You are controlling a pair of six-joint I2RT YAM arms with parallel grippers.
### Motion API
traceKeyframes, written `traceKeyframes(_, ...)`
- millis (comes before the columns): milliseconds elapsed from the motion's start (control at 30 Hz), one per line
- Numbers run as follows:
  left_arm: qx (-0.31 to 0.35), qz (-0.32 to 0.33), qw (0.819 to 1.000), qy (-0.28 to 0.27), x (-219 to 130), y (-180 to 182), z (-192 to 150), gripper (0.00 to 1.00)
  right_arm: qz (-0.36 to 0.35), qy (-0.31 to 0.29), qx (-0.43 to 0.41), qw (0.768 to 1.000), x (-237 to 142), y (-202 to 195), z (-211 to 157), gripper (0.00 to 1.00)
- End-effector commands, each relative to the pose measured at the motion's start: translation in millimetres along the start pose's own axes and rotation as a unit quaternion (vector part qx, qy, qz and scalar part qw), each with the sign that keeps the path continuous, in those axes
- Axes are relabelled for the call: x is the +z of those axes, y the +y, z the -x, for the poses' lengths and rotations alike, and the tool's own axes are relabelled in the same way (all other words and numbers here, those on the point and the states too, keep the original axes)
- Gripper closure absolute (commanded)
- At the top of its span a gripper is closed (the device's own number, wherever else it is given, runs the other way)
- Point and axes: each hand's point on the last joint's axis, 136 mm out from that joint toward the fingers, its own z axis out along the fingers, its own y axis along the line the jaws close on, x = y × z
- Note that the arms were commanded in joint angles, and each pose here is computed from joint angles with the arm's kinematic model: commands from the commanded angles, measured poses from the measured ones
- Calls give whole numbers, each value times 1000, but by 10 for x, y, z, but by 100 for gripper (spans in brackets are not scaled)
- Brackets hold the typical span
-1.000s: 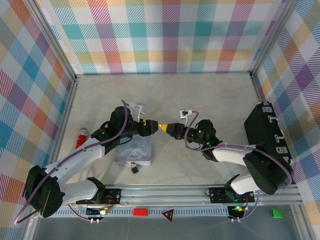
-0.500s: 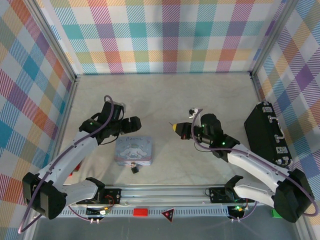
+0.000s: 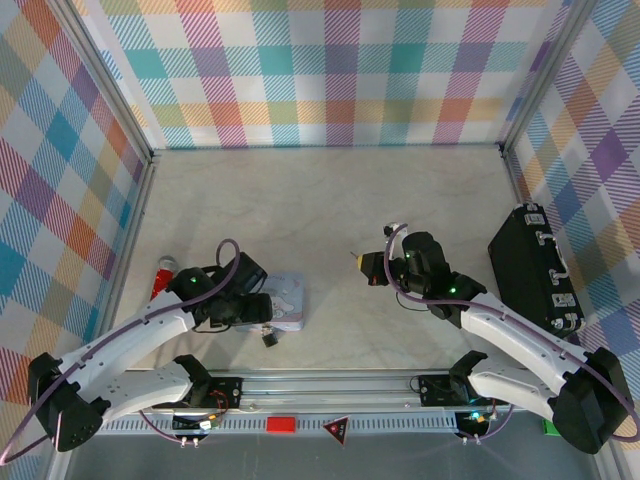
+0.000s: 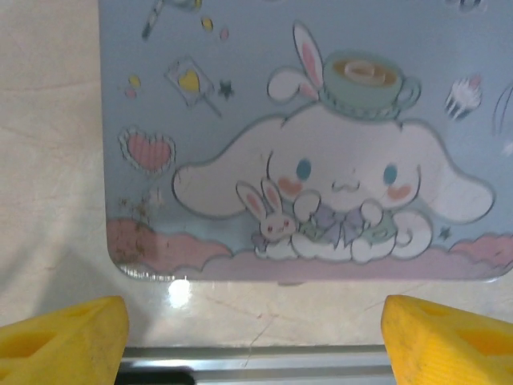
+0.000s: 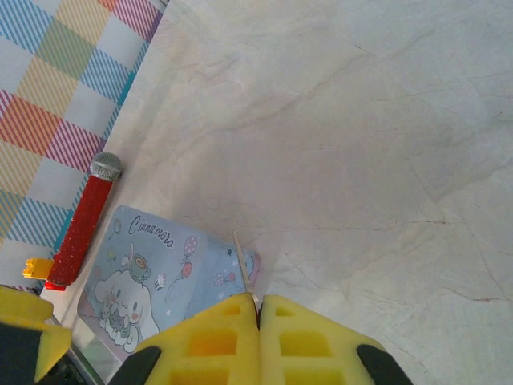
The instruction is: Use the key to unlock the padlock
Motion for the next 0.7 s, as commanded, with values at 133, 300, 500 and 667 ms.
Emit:
traceKeyframes(133, 44, 53, 997, 32, 183, -113, -256, 18, 3, 2, -12, 1000, 21, -15, -50, 100)
traceKeyframes(300, 65, 58, 995, 50, 375, -285, -272, 16, -12, 0, -7, 1000, -14, -107, -108, 100)
traceKeyframes(500, 80, 92, 991, 53, 603, -299, -239, 14, -16, 1, -9, 1000, -70, -133, -149, 100)
traceKeyframes(667, 82, 91, 992, 40, 732, -354, -140, 13, -16, -7, -8, 1000, -112, -135, -137, 100)
